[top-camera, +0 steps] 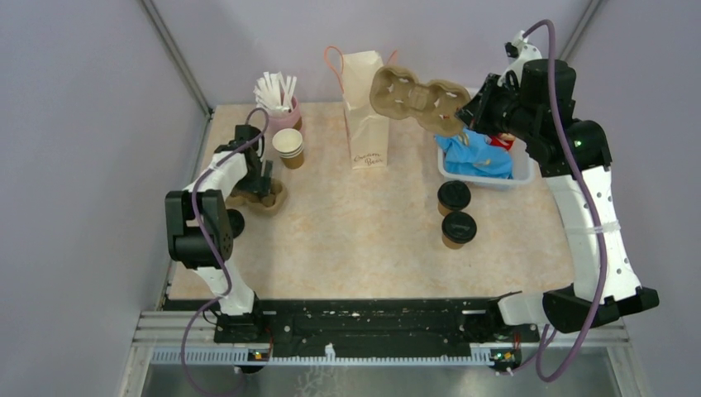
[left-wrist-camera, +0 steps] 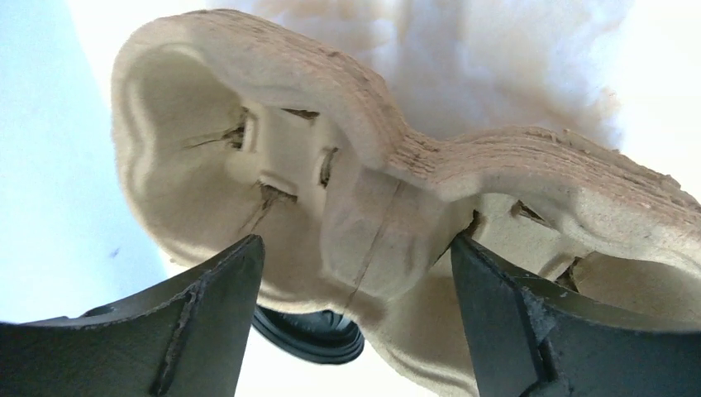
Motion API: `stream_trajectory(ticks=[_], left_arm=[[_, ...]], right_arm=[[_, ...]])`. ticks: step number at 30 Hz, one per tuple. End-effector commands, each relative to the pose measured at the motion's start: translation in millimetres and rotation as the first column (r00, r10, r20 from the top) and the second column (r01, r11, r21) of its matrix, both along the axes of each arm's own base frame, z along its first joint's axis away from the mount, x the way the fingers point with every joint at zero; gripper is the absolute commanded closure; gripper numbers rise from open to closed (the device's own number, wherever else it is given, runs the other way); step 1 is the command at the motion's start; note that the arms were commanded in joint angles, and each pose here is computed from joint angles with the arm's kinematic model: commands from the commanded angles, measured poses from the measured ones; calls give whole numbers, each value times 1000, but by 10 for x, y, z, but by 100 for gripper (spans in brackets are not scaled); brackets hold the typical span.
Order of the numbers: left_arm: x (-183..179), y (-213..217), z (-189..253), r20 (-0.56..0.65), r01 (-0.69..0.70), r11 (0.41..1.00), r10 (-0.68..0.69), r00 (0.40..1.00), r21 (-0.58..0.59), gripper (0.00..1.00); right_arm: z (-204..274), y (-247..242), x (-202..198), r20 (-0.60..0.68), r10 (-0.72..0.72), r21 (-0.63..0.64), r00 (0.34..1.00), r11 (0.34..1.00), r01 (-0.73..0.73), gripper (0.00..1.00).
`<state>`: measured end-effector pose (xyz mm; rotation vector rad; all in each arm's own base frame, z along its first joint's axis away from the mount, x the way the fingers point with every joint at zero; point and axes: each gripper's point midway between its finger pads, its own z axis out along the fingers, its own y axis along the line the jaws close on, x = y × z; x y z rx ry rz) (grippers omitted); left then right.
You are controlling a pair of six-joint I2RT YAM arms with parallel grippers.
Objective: Pack the takeout coffee
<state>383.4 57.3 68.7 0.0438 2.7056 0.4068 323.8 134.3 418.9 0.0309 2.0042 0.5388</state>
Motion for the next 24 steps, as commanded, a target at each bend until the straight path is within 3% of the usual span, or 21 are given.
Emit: stream_trajectory(ticks=[1,3,7,11,14,16,21,24], left_arm=[[-76,203,530,89,-78,993,69,994,94,8],[73,162,924,195,-113,992,102,975,48,6],[502,-284,1790,442,-56,971,158,883,-234,4],[894,-1151,2390,556,142,820,238,796,-554,3],[1051,-1787,2537,507,163,683,340,792,-712,3],[1155,-2108,2573,486,169,632,370,792,-756,3],[1480,-2599,2694,626,321,666,282,727,-673,4],[1659,-2665,2702,682,349,698,271,679,-625,3]], right_arm=[[198,-68,23,68,-22,-11,997,1000,23,100],[193,-63,37,67,-23,-9,997,1000,24,100],[224,-58,50,74,-26,0,997,1000,26,100],[243,-60,39,78,-30,7,996,1000,30,100],[281,-74,7,85,-38,19,996,999,37,100],[309,-101,-21,94,-49,22,994,999,47,100],[306,-144,-98,99,-64,28,993,998,61,100],[301,-171,-134,97,-73,30,993,997,71,100]])
